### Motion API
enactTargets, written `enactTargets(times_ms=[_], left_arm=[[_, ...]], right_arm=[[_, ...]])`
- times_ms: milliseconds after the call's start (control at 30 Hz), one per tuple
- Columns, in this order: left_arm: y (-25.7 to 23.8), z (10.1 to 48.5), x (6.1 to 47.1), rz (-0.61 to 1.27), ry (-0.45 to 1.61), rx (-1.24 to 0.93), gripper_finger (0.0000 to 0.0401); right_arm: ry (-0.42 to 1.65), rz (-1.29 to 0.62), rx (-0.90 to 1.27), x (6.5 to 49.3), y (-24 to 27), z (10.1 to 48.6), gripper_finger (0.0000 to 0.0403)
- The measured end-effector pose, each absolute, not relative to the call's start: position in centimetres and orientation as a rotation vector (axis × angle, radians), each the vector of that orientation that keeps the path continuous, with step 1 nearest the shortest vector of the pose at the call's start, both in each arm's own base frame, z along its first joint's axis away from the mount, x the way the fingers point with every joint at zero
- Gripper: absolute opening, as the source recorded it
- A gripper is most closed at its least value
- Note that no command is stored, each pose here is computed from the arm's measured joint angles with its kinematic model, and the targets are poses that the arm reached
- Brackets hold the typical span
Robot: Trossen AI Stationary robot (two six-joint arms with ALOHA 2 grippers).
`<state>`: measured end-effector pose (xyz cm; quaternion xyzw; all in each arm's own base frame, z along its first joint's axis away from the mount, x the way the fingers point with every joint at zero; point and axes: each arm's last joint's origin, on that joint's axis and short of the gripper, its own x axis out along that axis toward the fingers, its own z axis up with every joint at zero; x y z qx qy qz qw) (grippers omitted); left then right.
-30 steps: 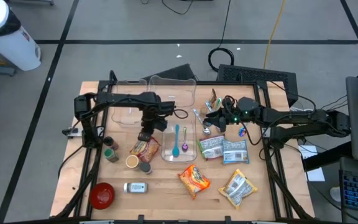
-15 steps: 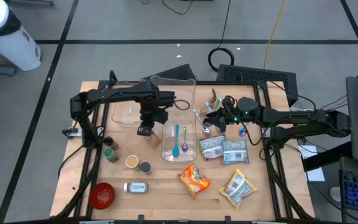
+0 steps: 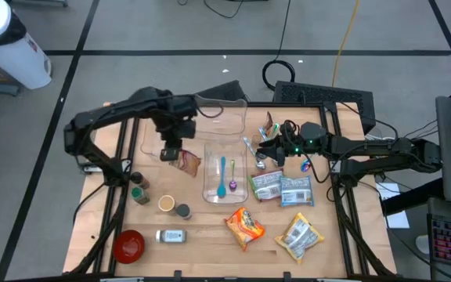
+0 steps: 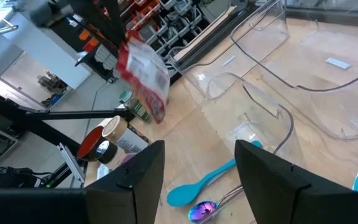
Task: Pick & Place Food Item
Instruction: Put the red noodle pack into the top left transparent bin
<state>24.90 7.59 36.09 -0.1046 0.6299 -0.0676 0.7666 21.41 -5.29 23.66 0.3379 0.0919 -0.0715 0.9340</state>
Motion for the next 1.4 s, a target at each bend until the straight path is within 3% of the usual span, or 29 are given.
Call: enactTargets(times_ms=[433,933,1133,1400], left_arm=[[8.8,39.9,19.1,0.144,1.224,-0.255,0.0],[10.9,41.8,13.8,0.484,1.152,-0.206,0.0],[11.5,41.1,12.1,0.575,1.042,-0.203,0.0],[12.9,37.6,12.6,0.544,1.007,-0.234,0.0]], right_arm=[[0.188,-0.146,0.691,21.4,-5.3,23.7,0.0187],[0.186,-0.149,0.714,21.4,-5.3,23.7,0.0187],[0.185,-0.151,0.717,21.4,-5.3,23.7,0.0187],[0.183,-0.153,0.72,21.4,-5.3,23.7,0.0187]])
